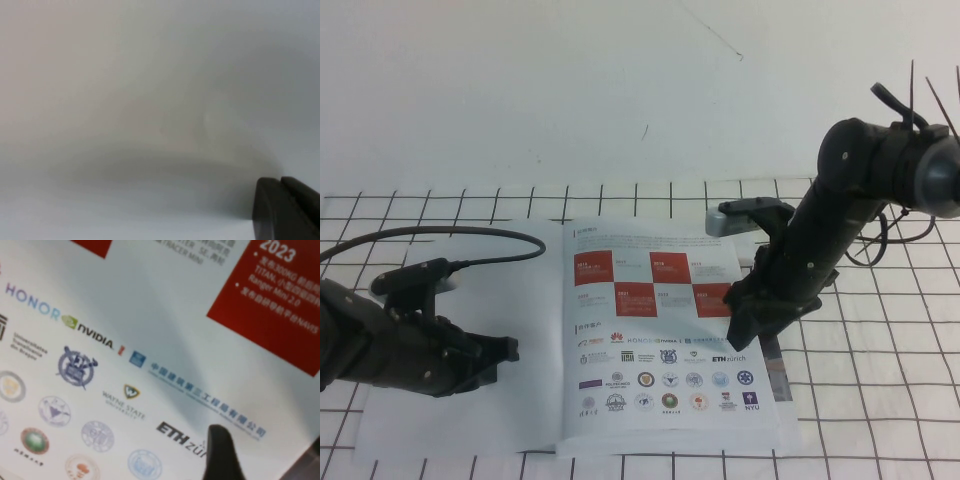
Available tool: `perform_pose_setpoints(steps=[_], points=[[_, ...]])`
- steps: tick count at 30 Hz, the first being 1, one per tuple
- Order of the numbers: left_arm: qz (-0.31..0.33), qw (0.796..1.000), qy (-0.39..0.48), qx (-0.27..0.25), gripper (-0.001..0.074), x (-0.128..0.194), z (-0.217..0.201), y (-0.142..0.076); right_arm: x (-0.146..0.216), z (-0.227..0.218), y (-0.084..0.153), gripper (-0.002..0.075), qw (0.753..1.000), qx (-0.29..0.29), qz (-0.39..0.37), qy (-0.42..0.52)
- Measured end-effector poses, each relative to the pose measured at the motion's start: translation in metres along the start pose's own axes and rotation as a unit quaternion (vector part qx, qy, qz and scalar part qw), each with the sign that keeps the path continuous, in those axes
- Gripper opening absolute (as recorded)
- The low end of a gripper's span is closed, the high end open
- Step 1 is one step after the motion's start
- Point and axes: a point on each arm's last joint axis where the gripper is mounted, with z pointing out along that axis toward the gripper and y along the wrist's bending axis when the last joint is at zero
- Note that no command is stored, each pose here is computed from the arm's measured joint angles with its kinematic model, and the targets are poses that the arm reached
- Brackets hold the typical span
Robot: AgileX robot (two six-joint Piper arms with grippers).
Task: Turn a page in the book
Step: Open the closed book
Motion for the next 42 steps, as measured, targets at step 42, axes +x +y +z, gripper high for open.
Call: perform_pose_setpoints(steps=[42], points=[[-0.05,0.998,-0.017,0.047,-0.0002,-0.004,0.0,-0.008,-0.008,-0.03,0.024,0.0414,0.995,-0.066,0.001,-0.069]])
